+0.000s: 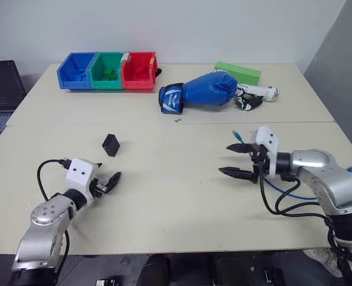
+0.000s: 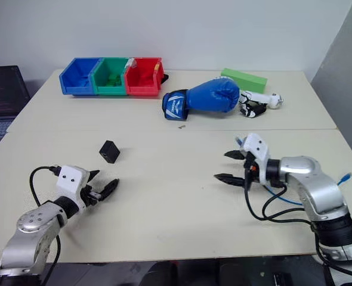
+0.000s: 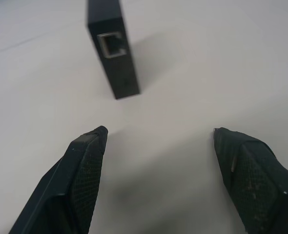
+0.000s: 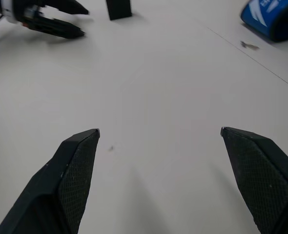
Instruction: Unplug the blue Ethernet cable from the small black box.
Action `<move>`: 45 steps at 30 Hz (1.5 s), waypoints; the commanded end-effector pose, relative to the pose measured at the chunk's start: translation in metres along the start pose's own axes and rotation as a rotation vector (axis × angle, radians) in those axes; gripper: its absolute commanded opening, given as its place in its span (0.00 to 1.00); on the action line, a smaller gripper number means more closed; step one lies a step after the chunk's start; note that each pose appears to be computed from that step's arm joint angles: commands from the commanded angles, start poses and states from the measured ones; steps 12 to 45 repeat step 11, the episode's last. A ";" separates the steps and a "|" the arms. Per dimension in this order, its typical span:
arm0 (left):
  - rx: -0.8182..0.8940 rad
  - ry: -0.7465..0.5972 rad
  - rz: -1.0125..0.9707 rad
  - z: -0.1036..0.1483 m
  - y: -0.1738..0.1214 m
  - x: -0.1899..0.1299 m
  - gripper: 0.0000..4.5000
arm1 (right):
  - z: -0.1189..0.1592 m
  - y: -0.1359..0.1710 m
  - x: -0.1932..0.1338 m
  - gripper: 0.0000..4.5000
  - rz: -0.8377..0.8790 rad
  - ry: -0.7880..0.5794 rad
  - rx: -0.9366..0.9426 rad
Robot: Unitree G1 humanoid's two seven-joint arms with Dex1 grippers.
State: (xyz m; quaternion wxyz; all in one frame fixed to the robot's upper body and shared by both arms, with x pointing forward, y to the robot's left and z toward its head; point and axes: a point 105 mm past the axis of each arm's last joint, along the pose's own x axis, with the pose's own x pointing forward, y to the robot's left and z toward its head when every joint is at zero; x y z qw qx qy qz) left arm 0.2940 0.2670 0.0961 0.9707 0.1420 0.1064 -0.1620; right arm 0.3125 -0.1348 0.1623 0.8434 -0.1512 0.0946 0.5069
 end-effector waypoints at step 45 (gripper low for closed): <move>0.105 -0.087 -0.151 0.068 0.033 -0.039 0.82 | 0.012 -0.025 -0.049 0.94 -0.101 0.006 0.002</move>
